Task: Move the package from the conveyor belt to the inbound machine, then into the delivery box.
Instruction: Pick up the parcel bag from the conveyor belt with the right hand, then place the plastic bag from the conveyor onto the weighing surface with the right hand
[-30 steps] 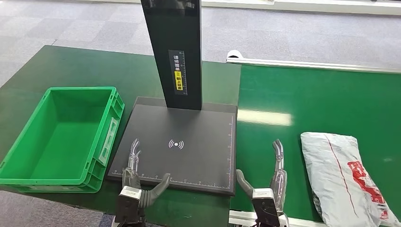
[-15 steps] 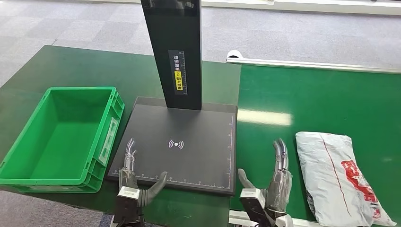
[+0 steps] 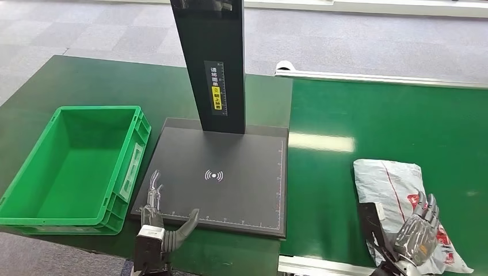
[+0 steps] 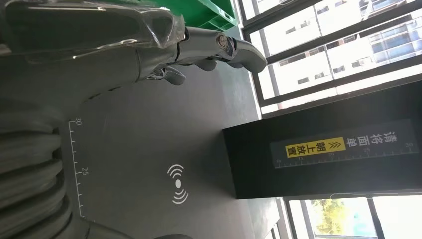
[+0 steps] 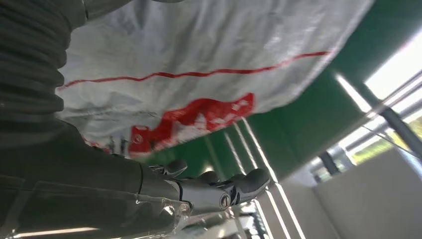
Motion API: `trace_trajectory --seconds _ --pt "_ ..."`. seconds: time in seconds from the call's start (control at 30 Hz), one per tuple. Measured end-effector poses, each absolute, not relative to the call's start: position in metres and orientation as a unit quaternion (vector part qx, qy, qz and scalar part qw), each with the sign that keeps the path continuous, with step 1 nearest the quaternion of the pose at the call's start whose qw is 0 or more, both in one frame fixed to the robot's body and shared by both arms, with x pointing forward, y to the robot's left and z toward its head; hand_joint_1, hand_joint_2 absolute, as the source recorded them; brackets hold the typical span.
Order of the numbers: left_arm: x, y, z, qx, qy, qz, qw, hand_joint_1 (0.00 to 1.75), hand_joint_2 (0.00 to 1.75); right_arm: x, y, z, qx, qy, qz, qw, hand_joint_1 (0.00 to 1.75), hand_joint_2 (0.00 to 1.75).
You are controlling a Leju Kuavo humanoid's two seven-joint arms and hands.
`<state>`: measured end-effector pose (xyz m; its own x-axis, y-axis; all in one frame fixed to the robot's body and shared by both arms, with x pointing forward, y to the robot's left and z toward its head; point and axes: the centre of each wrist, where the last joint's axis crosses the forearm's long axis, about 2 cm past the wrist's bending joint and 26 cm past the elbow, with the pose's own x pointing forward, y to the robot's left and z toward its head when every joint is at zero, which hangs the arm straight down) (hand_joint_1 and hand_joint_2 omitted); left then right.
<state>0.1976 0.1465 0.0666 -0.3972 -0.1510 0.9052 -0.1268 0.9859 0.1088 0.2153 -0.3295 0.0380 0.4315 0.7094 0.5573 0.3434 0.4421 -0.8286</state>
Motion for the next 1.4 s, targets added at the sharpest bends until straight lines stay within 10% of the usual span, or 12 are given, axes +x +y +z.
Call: trace_trajectory --seconds 0.4,0.53,0.93,1.4 --pt "0.197 0.16 0.065 0.099 -0.824 0.0 0.557 0.0 1.75 0.211 -0.37 0.002 -0.441 -0.362 0.109 0.814 0.09 1.75" --pt "0.198 0.161 0.066 0.102 -0.824 0.003 0.557 0.0 1.75 0.219 -0.368 0.003 -0.425 -0.363 0.109 0.822 1.75 1.75" --pt "0.195 0.169 0.075 0.122 -0.837 0.023 0.533 0.0 1.75 0.223 -0.327 0.066 -0.464 -0.652 0.008 0.599 1.75 1.75" --pt "0.226 0.193 0.089 0.173 -0.861 0.036 0.477 0.0 1.75 0.269 -0.208 0.132 -0.134 -0.799 0.131 0.572 1.75 1.75"
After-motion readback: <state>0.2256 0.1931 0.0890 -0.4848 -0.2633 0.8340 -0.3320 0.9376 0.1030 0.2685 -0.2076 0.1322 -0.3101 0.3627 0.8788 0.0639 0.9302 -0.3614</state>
